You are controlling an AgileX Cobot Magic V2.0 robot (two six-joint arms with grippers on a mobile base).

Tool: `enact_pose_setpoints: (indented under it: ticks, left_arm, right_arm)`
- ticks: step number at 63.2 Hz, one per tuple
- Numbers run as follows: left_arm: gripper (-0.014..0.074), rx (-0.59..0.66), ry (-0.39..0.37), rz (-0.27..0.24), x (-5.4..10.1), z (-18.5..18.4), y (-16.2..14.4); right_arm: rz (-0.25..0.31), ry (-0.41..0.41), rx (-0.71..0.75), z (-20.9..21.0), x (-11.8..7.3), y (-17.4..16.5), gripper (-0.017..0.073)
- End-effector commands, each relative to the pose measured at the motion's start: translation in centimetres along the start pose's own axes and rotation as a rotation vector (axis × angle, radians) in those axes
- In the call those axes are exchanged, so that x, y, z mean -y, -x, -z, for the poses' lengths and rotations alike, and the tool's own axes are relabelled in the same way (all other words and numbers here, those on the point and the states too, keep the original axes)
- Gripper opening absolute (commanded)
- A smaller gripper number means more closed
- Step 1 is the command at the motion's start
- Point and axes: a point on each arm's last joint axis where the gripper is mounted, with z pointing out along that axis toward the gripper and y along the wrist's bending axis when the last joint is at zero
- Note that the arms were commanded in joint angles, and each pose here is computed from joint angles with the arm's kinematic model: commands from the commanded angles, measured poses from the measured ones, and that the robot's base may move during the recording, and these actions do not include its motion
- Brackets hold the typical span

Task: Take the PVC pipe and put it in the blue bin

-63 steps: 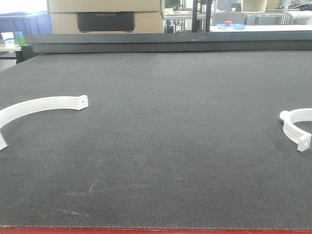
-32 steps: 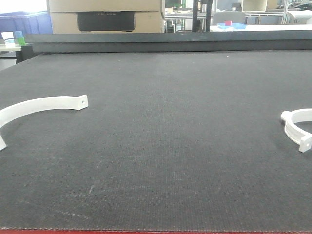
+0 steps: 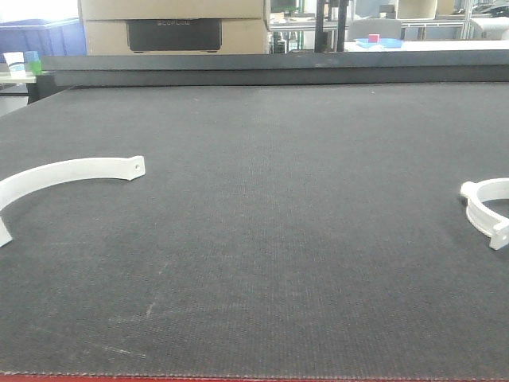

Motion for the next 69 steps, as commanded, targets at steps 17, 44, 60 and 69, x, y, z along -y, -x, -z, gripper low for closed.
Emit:
enact_pose_setpoints:
  ticks: [17, 44, 60, 69]
  left_arm:
    - [-0.0111, -0.415, -0.030, 0.064, 0.5, -5.7, 1.5]
    - [-0.0111, -0.774, -0.054, 0.166, 1.2, -12.5, -5.7]
    - [-0.0111, -0.912, -0.037, 0.169, 1.1, -14.1, -9.8]
    - [-0.0111, -1.018, -0.033, 0.170, 1.1, -14.8, -11.6]
  right_arm:
    - [0.005, 0.014, -0.439, -7.8, -0.1, -0.1, -0.0168]
    - [-0.008, 0.019, -0.823, -15.9, -0.1, -8.8, -0.0168]
    - [-0.072, 0.026, -0.993, -18.0, -0.4, -13.1, -0.0168]
    - [-0.103, 0.029, -1.066, -18.5, -0.6, -14.7, -0.0168]
